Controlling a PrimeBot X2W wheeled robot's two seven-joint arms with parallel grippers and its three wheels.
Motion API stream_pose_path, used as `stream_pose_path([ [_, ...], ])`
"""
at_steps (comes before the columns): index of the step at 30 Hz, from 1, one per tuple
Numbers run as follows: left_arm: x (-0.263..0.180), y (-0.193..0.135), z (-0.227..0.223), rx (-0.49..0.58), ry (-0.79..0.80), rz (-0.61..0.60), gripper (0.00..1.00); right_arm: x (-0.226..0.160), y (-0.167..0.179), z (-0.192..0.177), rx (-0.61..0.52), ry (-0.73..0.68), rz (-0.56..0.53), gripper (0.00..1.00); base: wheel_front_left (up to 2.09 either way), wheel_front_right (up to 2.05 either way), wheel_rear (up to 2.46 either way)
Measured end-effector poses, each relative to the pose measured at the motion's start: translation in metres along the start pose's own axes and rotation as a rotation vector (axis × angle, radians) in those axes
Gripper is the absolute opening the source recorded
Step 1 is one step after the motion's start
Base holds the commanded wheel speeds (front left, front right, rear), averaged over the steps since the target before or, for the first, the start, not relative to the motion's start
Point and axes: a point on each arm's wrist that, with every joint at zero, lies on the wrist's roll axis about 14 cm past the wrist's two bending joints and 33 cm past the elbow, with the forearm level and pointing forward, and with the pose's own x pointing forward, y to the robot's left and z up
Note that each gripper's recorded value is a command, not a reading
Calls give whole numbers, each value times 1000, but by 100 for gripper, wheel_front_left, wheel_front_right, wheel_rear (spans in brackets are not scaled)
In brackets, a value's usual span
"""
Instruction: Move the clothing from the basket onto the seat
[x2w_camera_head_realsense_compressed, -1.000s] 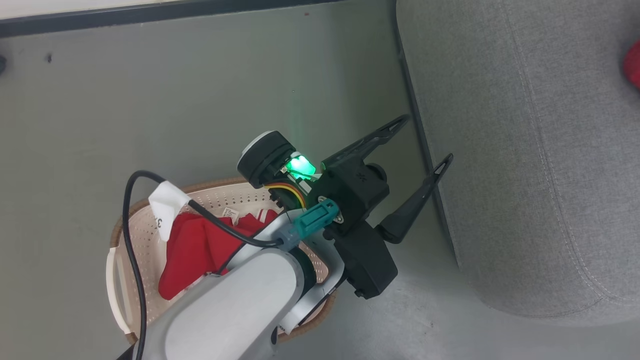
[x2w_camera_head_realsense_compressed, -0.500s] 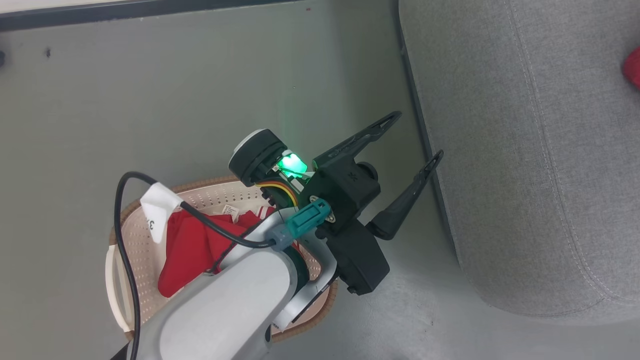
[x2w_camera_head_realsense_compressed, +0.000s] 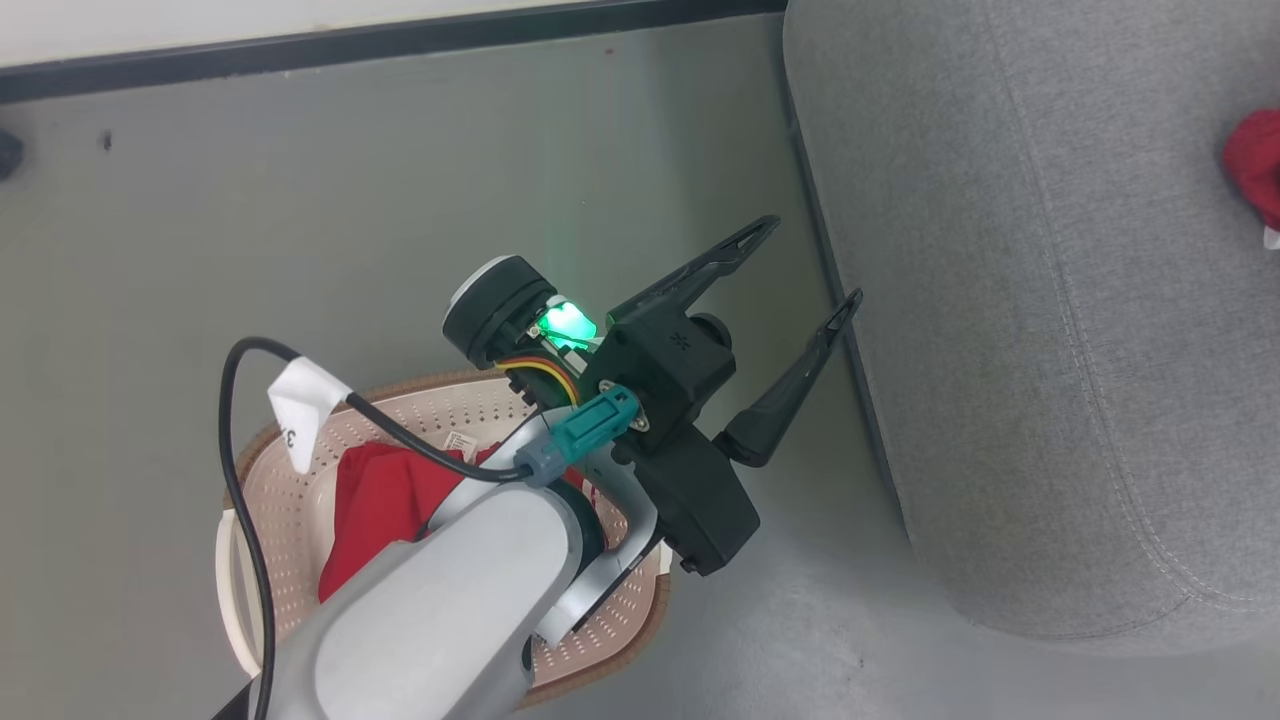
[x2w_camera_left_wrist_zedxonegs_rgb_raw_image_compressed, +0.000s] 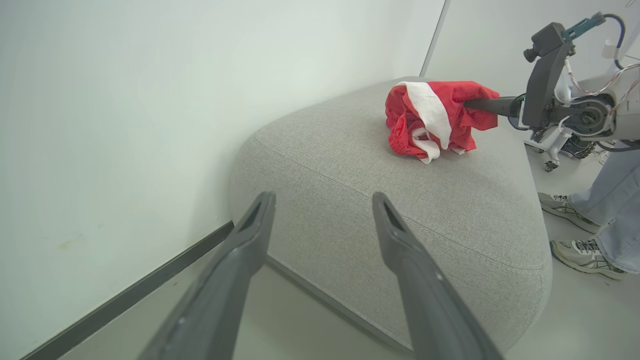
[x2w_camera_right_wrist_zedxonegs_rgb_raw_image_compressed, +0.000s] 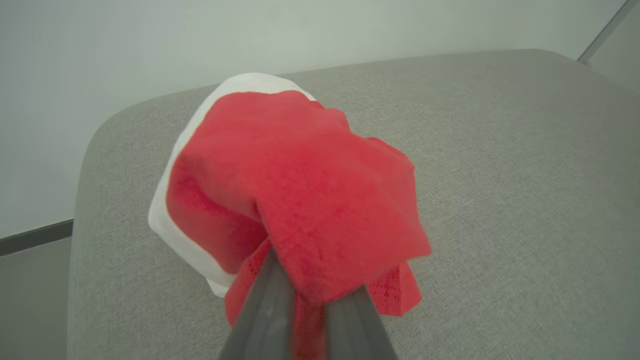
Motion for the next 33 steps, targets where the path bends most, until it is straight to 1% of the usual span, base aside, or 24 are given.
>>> stream_pose_path([
  [2, 0, -2, 4, 1, -8, -3, 100, -5, 0, -10, 8, 34, 2, 47, 0, 0, 0],
  [3, 0, -2, 4, 1, -8, -3, 100, -5, 0, -10, 8, 34, 2, 76, 0, 0, 0],
  [4, 0, -3, 7, 1, -16, -4, 100, -7, 0, -12, 12, 45, 1, 100, 0, 0, 0],
  [10, -1, -10, 17, -3, -33, -13, 100, -19, -5, -15, 33, 75, -2, 100, 0, 0, 0],
  [18, -8, -20, 27, 4, -52, -8, 100, -45, -12, -42, 66, 180, -7, 100, 0, 0, 0],
  [22, -12, -25, 32, 11, -60, -5, 100, -56, -16, -44, 100, 181, -9, 100, 0, 0, 0],
  [26, -17, -30, 37, 19, -72, 0, 100, -69, -9, -56, 138, 194, 14, 100, 0, 0, 0],
  [28, -21, -33, 40, 22, -82, 3, 100, -75, -8, -56, 142, 180, 25, 100, 0, 0, 0],
  [33, -29, -39, 50, 15, -105, 17, 100, -89, -12, -40, 147, 85, 42, 100, 0, 0, 0],
])
